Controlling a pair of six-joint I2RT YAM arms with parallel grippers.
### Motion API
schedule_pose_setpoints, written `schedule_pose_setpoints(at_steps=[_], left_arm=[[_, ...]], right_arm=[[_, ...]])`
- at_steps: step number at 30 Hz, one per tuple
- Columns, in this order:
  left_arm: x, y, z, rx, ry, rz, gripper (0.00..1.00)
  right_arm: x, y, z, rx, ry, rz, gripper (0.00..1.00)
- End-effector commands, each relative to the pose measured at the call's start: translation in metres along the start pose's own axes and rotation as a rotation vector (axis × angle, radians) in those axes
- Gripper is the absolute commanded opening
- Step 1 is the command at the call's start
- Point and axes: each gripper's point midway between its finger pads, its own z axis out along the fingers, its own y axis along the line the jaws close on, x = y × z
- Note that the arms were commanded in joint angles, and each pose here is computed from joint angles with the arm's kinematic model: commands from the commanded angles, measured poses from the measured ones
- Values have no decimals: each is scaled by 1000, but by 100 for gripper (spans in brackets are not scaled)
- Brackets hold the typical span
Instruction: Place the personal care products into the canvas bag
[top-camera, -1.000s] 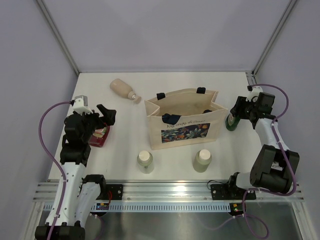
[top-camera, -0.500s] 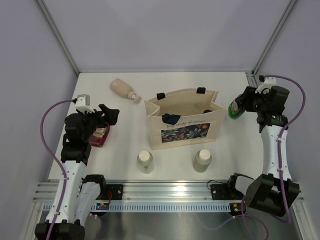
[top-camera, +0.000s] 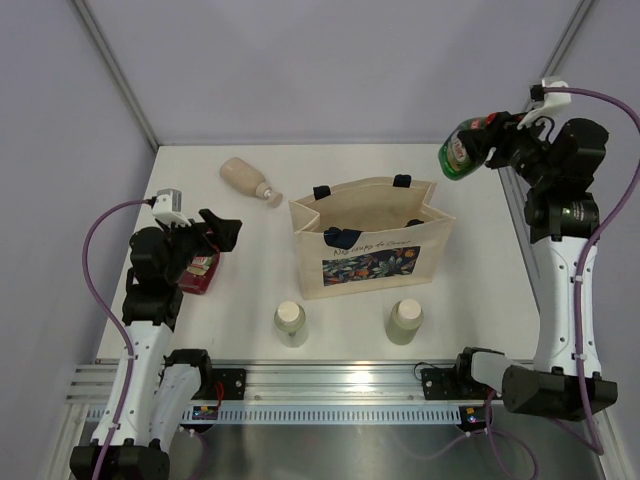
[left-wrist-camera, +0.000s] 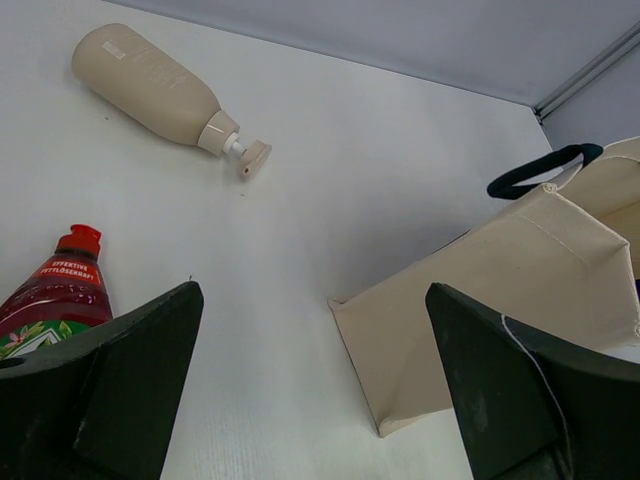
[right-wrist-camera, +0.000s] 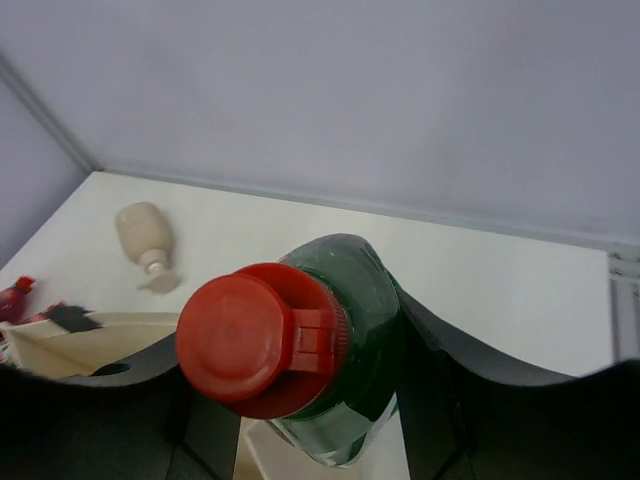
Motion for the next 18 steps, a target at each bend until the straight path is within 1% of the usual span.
schedule_pose_setpoints(at_steps=[1, 3, 4, 6, 11, 15, 18], left_arm=[[-7, -10, 0, 48, -22, 4, 99], [-6, -10, -1, 47, -21, 4, 99], [-6, -10, -2, 47, -24, 5, 99], [-6, -10, -3, 48, -25, 7, 99], [-5, -10, -5, 45, -27, 5, 99], [-5, -12, -5, 57, -23, 1, 99], [-3, -14, -5, 65, -16, 2, 99]], right_arm=[[-49, 73, 0, -227, -129, -64, 0], [-46, 90, 5, -285, -114, -45, 0], [-45, 108, 6, -336, -105, -29, 0], [-38, 119, 10, -376, -82, -19, 0], [-1, 150, 14, -471, 20, -5, 0], [32, 158, 20, -504, 102, -20, 0], [60, 153, 28, -501, 169, -36, 0]])
